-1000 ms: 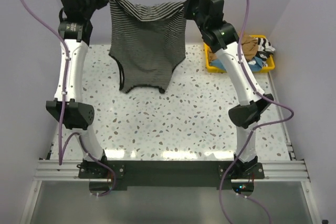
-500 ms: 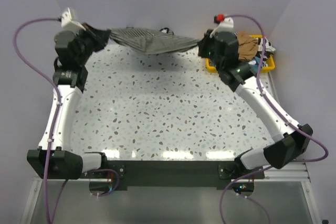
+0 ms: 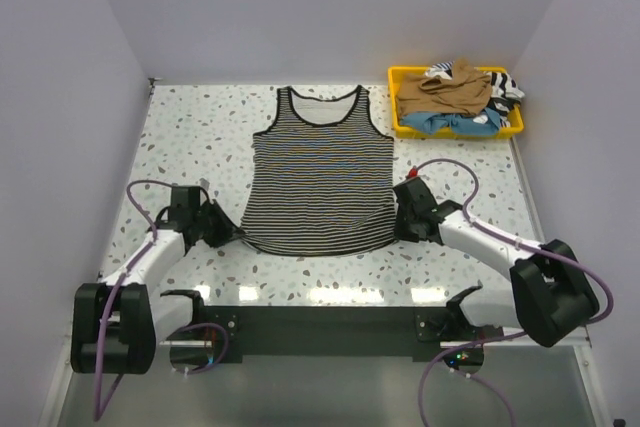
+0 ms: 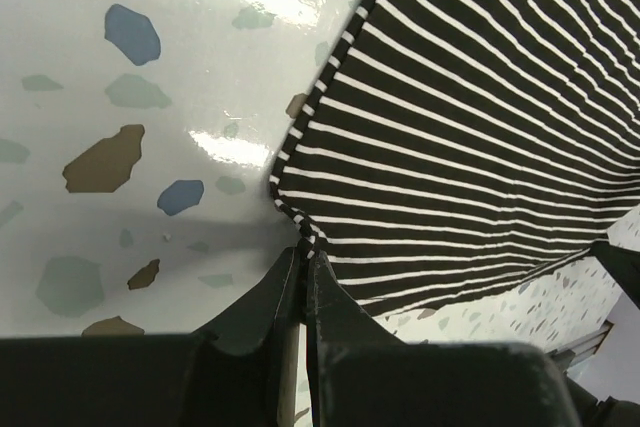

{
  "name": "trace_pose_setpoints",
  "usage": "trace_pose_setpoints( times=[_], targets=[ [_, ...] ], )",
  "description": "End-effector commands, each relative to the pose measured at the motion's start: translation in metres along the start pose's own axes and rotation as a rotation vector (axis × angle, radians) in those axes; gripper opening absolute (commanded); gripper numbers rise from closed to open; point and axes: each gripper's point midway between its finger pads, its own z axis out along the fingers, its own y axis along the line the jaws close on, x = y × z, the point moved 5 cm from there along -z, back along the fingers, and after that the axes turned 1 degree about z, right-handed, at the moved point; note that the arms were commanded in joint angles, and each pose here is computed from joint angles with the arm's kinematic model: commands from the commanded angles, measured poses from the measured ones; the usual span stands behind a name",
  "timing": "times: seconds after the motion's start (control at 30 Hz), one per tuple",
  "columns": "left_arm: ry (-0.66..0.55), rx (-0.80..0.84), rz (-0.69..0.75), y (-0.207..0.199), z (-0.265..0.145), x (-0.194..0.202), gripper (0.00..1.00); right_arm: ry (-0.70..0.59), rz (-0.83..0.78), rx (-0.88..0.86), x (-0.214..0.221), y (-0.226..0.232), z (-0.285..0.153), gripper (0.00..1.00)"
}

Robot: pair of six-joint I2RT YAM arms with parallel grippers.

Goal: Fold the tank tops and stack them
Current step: Flatten the tank top out

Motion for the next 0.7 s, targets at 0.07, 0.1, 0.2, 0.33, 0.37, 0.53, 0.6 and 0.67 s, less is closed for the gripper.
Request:
trace_pose_setpoints(
  times=[0.07,0.1,0.2,0.33,0.37,0.53,0.6,0.67],
  targets=[
    [0.005,0.066,0.028,-0.01,-0.014,0.005,0.0,-0.014,0.072,0.016,-0.002,-0.005,-0.013,0.0],
    [0.007,0.062,0.028,-0.009,-0.016,0.007,0.0,-0.014,0.073,0.02,-0.002,-0.006,-0.016,0.0],
    [0.028,0.065,0.029,-0.009,-0.021,0.014,0.0,0.008,0.079,0.013,0.003,-0.008,-0.023,0.0],
    [0.059,0.068,0.03,-0.009,-0.022,0.019,0.0,0.057,0.084,0.002,0.015,-0.013,-0.035,0.01],
    [0.062,0.071,0.032,-0.011,-0.023,0.019,0.0,0.068,0.084,0.003,0.019,-0.017,-0.041,0.03],
    [0.089,0.079,0.046,-0.014,-0.026,0.023,0.0,0.178,0.088,-0.023,0.046,-0.025,-0.052,0.03],
    [0.097,0.086,0.052,-0.016,-0.027,0.023,0.02,0.213,0.104,-0.035,0.056,-0.027,-0.054,0.03],
    [0.119,0.099,0.06,-0.018,-0.029,0.024,0.04,0.237,0.117,-0.033,0.062,-0.03,-0.057,0.08]
  ],
)
